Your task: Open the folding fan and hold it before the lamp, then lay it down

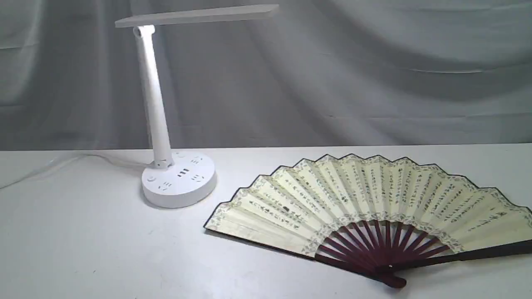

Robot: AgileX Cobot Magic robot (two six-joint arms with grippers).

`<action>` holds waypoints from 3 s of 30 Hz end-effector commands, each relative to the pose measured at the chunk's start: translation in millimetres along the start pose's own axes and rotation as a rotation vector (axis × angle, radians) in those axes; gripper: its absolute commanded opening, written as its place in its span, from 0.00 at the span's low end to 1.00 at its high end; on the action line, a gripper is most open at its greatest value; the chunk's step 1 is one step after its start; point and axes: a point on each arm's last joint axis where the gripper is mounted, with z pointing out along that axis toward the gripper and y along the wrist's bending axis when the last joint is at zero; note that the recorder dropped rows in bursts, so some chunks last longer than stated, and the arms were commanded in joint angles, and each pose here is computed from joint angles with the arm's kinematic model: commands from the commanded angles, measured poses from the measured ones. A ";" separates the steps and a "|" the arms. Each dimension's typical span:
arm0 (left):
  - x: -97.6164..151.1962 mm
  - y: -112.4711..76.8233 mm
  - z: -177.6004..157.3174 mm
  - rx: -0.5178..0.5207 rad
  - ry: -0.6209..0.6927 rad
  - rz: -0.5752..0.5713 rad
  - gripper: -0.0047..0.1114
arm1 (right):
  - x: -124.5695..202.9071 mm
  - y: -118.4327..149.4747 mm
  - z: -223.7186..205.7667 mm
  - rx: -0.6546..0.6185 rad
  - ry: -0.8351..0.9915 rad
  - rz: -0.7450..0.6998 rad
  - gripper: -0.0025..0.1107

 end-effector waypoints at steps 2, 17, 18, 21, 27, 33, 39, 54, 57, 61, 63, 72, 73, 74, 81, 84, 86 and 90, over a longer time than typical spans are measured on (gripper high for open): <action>8.5 3.9 1.5 -0.047 0.076 -0.023 0.09 | 1.1 0.1 0.6 -0.003 0.003 0.013 0.02; 33.7 -3.0 69.0 0.049 -0.044 -0.077 0.06 | -2.8 -0.4 1.0 0.003 -0.041 0.017 0.02; 38.0 -4.1 76.8 0.065 -0.065 -0.097 0.06 | -3.8 -0.5 2.3 0.005 -0.057 0.017 0.02; 53.2 -4.2 98.2 0.081 -0.120 -0.138 0.06 | -2.2 0.3 12.4 0.006 -0.078 0.016 0.02; 87.9 -0.3 128.0 0.059 -0.158 -0.151 0.06 | 17.5 9.6 49.5 -0.054 -0.049 0.050 0.02; 117.4 2.8 143.1 0.031 -0.122 -0.113 0.06 | 42.0 15.9 88.2 -0.065 -0.077 0.077 0.02; 137.2 4.5 151.8 0.019 -0.124 -0.094 0.06 | 61.2 21.8 112.9 -0.086 -0.138 0.145 0.02; 160.5 6.6 159.4 0.001 -0.124 0.008 0.06 | 136.3 32.4 156.5 -0.066 -0.068 0.178 0.02; 163.8 6.9 159.8 -0.004 -0.088 0.020 0.06 | 136.2 32.4 156.5 -0.066 -0.069 0.178 0.02; 167.3 7.2 160.0 -0.007 -0.049 0.020 0.06 | 135.6 31.5 156.5 -0.055 -0.078 0.121 0.02; 167.3 7.2 160.0 -0.007 -0.049 0.020 0.06 | 135.6 31.5 156.5 -0.054 -0.078 0.115 0.02; 167.3 7.2 160.0 -0.007 -0.049 0.020 0.06 | 135.9 30.3 156.5 -0.039 -0.076 0.057 0.02; 167.3 7.2 160.0 -0.007 -0.049 0.020 0.06 | 135.9 30.3 156.5 -0.039 -0.076 0.057 0.02; 167.3 7.2 160.0 -0.007 -0.049 0.020 0.06 | 135.9 30.3 156.5 -0.039 -0.076 0.057 0.02; 167.3 7.2 160.0 -0.007 -0.049 0.020 0.06 | 136.1 27.7 156.6 -0.010 -0.075 0.056 0.02; 167.3 7.2 160.0 -0.007 -0.049 0.020 0.06 | 136.2 26.6 156.6 0.001 -0.074 0.094 0.02; 167.3 7.2 160.0 -0.007 -0.049 0.020 0.06 | 136.2 26.6 156.6 0.001 -0.074 0.097 0.02; 167.3 7.2 160.0 -0.007 -0.049 0.020 0.06 | 135.8 26.7 156.6 -0.002 -0.079 0.106 0.02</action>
